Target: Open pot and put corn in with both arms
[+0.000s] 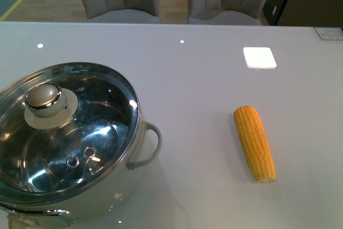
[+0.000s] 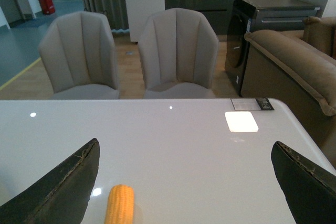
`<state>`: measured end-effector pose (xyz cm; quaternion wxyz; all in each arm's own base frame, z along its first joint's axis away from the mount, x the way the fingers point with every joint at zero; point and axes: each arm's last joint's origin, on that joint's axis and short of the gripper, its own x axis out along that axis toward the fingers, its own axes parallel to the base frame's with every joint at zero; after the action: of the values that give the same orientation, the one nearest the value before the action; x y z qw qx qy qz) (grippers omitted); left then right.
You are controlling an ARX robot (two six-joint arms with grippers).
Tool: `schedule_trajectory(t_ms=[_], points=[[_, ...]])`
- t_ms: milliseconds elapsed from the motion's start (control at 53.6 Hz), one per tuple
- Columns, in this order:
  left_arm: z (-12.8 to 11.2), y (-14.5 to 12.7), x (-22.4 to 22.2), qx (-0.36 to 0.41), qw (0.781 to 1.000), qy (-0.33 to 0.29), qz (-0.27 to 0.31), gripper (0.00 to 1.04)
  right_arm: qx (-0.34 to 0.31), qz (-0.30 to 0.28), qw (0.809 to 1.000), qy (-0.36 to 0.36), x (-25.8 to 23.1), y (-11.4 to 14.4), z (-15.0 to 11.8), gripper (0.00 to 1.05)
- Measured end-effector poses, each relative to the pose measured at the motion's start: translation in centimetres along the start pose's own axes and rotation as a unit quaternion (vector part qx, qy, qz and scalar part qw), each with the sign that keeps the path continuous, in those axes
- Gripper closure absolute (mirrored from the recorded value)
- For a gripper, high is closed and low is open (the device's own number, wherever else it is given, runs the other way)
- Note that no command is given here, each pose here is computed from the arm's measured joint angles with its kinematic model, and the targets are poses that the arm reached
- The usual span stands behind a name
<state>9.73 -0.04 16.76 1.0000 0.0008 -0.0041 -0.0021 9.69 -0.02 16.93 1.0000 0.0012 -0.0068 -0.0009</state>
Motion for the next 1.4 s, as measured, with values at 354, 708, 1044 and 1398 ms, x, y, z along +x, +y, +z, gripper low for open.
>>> schedule_trajectory(t_ms=[354, 708, 1044, 1398], points=[[-0.2, -0.2, 0.2, -0.006, 0.98, 0.193, 0.043, 0.07, 0.0, 0.0, 1.0, -0.001, 0.0, 0.0, 0.0, 0.09], [0.6, -1.8, 4.5, 0.009, 0.977, 0.212, 0.021, 0.07, 0.0, 0.0, 1.0, -0.001, 0.0, 0.0, 0.0, 0.09], [-1.9, -4.1, 11.1, 0.003, 0.985, 0.174, 0.009, 0.07, 0.0, 0.0, 1.0, -0.001, 0.0, 0.0, 0.0, 0.09], [-7.0, -6.6, 16.0, 0.02, 0.984, 0.178, -0.01, 0.07, 0.0, 0.0, 1.0, 0.0, 0.0, 0.0, 0.0, 0.09]])
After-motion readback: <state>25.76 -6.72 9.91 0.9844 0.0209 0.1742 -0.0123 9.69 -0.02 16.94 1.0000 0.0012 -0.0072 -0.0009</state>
